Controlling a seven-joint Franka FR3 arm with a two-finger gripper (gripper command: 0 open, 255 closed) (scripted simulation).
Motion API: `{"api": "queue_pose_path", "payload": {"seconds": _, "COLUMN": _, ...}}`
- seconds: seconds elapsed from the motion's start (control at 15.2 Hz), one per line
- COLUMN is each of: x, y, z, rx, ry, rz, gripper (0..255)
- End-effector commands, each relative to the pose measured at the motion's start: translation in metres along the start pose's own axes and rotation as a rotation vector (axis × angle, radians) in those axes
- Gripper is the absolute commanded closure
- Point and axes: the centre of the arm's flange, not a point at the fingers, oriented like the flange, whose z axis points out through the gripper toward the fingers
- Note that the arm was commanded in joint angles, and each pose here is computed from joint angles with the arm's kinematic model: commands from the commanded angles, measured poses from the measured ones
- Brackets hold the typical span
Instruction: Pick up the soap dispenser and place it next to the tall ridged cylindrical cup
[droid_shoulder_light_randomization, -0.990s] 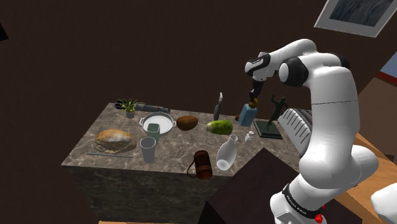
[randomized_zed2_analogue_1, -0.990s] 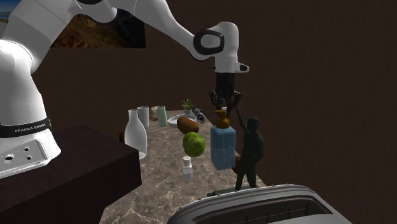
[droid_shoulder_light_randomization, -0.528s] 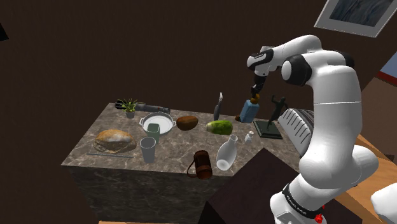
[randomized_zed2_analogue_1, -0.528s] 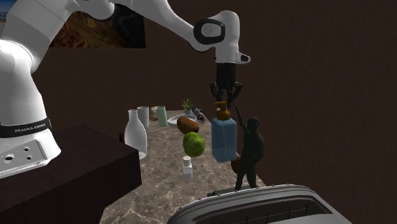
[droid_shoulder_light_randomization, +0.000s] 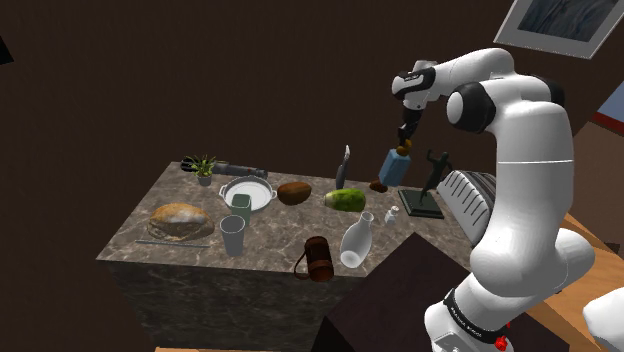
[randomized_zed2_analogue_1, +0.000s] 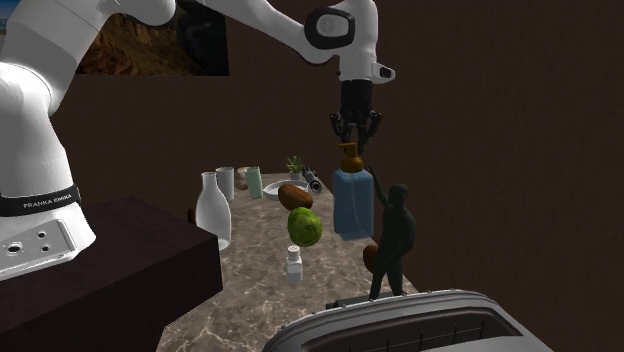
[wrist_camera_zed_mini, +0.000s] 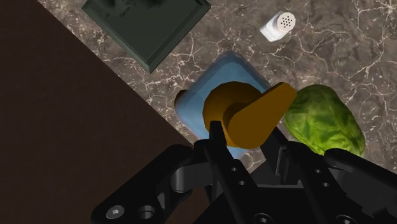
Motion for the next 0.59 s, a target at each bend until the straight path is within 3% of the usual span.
{"api": "queue_pose_path", "payload": {"seconds": 0.0, "x": -0.002, "y": 0.000, "z": -0.011, "rx": 0.000, "ry": 0.000, "rz": 0.000, "gripper": 255}}
{"api": "queue_pose_path", "payload": {"seconds": 0.53, "x": -0.006, "y": 0.002, "z": -0.053, "rx": 0.000, "ry": 0.000, "rz": 0.000, "gripper": 255}}
